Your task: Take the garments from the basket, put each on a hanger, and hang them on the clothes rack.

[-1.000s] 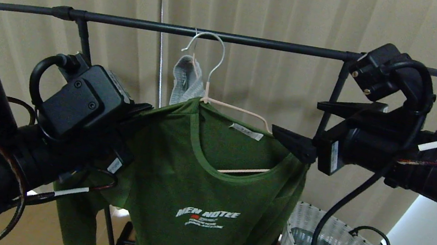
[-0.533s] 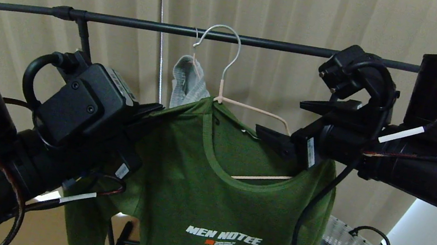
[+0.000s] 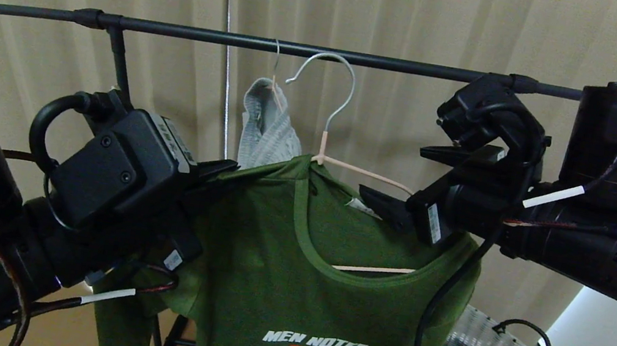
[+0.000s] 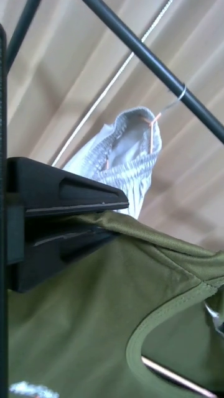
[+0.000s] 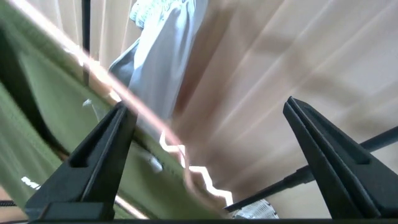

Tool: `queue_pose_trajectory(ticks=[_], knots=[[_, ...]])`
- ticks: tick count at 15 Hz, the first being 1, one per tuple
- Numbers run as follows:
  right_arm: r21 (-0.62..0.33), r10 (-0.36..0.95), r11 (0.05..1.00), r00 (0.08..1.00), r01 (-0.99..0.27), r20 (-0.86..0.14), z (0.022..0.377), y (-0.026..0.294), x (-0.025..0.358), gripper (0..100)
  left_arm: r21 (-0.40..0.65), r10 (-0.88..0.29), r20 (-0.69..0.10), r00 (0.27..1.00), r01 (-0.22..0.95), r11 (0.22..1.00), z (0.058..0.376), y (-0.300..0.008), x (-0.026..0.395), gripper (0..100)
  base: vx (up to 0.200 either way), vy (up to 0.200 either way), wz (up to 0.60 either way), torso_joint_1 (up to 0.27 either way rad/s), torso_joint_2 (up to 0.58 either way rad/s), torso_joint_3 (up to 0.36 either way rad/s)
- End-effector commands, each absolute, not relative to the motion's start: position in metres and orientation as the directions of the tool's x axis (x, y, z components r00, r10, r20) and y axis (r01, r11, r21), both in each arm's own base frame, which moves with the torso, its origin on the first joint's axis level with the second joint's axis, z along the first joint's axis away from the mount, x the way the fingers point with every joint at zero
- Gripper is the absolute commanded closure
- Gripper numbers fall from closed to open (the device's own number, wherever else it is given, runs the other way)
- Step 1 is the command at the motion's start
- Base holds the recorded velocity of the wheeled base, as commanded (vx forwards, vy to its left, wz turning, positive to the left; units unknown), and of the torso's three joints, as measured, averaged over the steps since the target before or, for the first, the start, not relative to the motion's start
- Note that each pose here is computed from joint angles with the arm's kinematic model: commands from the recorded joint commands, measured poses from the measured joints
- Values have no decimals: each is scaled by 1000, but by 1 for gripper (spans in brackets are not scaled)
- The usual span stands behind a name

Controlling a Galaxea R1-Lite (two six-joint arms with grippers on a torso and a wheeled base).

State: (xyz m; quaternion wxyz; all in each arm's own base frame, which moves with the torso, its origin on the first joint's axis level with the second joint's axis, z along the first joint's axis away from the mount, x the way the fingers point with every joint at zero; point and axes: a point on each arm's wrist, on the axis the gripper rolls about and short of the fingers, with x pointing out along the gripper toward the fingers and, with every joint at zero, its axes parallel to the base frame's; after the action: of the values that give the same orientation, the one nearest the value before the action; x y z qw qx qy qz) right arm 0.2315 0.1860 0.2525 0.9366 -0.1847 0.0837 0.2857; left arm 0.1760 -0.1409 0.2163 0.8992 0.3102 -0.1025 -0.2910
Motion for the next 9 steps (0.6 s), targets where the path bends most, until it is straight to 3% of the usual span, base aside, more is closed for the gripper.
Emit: queue_pose_trajectory(ticks=[1,3,4,9], knots=[[-304,506,765,821,-569,-264,252,186,231,0,617,-592,6,806,463,636,216,-139,174,100,0,0,0,0,0,0],[-305,504,763,820,-570,-272,250,186,232,0,617,-593,14,805,460,638,218,-138,173,100,0,0,0,0,0,0],[-305,504,762,819,-572,-276,248,186,231,100,617,-593,14,805,460,638,218,-138,173,100,0,0,0,0,0,0],[-304,502,761,817,-574,-285,245,185,231,100,617,-593,15,805,459,639,218,-137,171,100,0,0,0,0,0,0]])
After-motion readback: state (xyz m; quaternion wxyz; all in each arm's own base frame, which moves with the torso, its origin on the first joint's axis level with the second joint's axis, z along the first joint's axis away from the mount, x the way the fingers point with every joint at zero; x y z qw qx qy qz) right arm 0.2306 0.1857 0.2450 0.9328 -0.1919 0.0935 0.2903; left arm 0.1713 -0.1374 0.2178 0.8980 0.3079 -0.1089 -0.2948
